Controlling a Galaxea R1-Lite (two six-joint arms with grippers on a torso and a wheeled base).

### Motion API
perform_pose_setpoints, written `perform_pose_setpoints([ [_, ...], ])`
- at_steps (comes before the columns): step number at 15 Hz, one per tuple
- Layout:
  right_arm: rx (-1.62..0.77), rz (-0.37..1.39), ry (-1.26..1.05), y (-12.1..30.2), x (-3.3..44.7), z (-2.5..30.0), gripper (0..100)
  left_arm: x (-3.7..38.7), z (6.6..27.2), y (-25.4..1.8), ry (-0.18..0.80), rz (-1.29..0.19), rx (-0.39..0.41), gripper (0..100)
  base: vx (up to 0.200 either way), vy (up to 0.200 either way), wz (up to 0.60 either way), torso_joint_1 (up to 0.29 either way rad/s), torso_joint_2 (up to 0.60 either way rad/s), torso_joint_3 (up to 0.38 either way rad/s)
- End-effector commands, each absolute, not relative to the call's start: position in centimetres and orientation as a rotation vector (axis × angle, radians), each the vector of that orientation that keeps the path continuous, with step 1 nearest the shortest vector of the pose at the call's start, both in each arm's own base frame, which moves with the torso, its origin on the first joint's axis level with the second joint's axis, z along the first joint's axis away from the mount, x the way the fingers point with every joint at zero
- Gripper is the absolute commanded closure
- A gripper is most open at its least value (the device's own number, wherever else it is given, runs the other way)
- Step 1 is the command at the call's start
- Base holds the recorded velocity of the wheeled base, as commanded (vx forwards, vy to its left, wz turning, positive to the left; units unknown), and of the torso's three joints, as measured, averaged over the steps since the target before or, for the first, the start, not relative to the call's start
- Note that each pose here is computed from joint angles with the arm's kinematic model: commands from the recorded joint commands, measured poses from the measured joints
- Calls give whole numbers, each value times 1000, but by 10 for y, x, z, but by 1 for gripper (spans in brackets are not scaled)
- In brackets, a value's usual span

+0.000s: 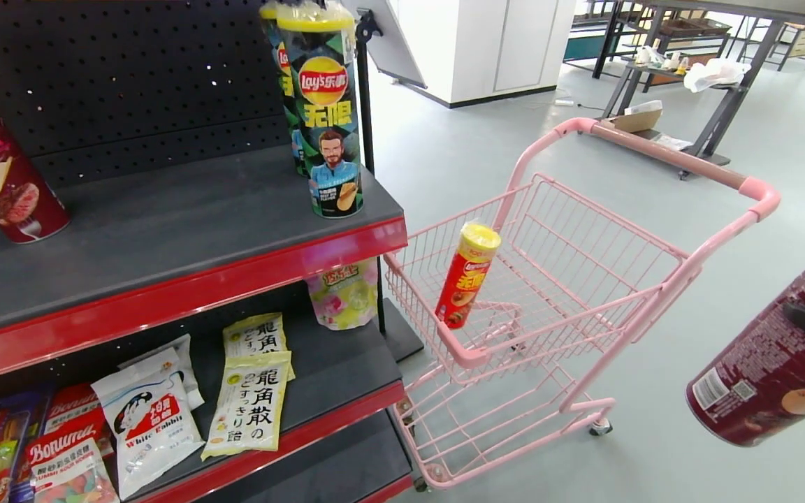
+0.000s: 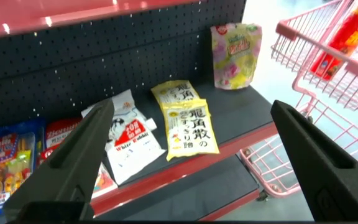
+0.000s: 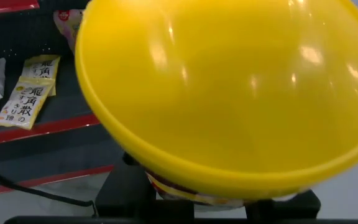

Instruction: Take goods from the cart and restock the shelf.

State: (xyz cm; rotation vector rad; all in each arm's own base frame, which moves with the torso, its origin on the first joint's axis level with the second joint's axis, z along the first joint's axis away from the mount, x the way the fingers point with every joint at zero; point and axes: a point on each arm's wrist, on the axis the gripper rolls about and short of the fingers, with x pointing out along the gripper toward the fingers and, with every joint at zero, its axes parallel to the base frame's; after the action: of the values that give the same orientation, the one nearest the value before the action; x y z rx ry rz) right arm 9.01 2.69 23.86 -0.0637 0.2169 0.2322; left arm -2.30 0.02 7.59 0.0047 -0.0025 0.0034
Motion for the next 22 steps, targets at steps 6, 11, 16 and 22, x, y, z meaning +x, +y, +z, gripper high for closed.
perform_pose_setpoints([
  [6, -82, 235, 228, 28, 93, 237, 100, -23, 76, 0, -2, 3, 5, 0, 0, 0, 0, 185, -557, -369],
  [11, -84, 235, 237, 29, 96, 237, 100, -23, 76, 0, -2, 5, 5, 0, 0, 0, 0, 209, -529, -325],
  [16, -109, 240, 250, 30, 99, 235, 100, -23, 76, 0, -2, 3, 5, 0, 0, 0, 0, 114, -278, -164],
  [22, -117, 276, 280, 32, 103, 229, 100, -23, 76, 0, -2, 3, 5, 0, 0, 0, 500, 5, -2, 0],
])
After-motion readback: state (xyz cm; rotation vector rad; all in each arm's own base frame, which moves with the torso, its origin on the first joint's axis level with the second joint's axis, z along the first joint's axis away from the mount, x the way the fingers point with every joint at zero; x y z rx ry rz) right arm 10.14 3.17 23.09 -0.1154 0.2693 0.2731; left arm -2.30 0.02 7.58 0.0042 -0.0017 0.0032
